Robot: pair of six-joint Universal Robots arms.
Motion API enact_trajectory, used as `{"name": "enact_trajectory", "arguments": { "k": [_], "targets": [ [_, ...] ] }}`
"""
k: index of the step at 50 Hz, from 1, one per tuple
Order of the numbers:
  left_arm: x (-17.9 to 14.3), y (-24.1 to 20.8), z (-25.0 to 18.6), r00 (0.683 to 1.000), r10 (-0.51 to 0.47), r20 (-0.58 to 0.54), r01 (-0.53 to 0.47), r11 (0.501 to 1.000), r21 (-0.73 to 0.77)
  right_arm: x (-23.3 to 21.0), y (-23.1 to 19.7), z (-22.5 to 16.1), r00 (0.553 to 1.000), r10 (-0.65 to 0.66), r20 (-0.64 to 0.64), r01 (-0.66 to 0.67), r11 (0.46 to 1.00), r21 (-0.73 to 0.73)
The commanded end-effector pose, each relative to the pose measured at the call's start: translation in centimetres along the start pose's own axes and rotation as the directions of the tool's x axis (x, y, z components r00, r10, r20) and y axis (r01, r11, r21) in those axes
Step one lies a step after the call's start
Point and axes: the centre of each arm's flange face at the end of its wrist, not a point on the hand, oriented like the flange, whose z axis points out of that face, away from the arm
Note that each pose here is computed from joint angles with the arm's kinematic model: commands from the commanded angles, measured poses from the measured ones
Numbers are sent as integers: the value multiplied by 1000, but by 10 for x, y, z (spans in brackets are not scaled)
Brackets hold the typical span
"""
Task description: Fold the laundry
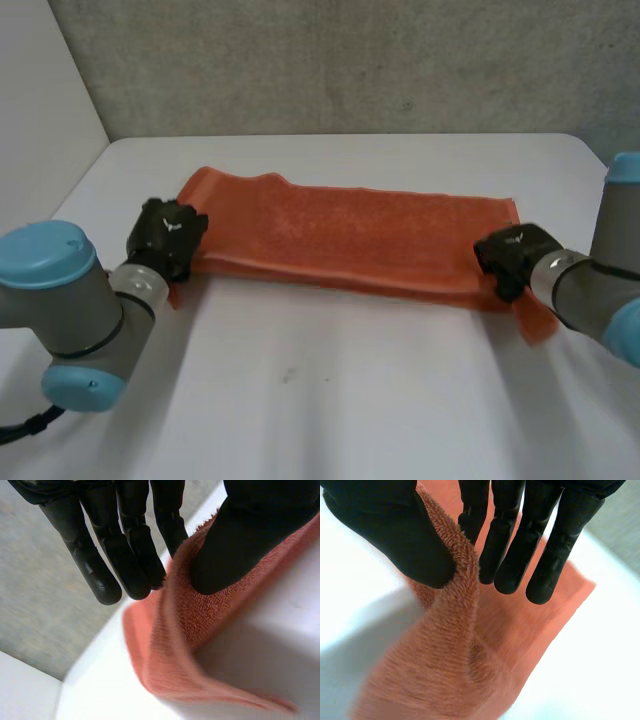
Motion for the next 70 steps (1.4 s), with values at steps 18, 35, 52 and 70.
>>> {"name": "enact_trajectory", "arguments": {
  "k": [18, 35, 52, 70],
  "targets": [
    [-79, -102, 90, 927, 152, 343, -274, 899, 343, 105, -141, 12, 893, 33, -449, 201, 864, 462],
    [-110, -154, 45, 932, 5, 363, -214, 816, 537, 94, -160, -58, 909, 157, -386, 159, 726, 669],
    [-10, 7, 32, 997, 70, 37, -74, 988, 132, 13, -5, 34, 990, 82, -114, -58, 978, 202],
    [-5, 50, 12, 999, 39, -28, -40, 998, -47, 33, 13, 7, 989, 57, -140, -45, 995, 92]
  ]
}}
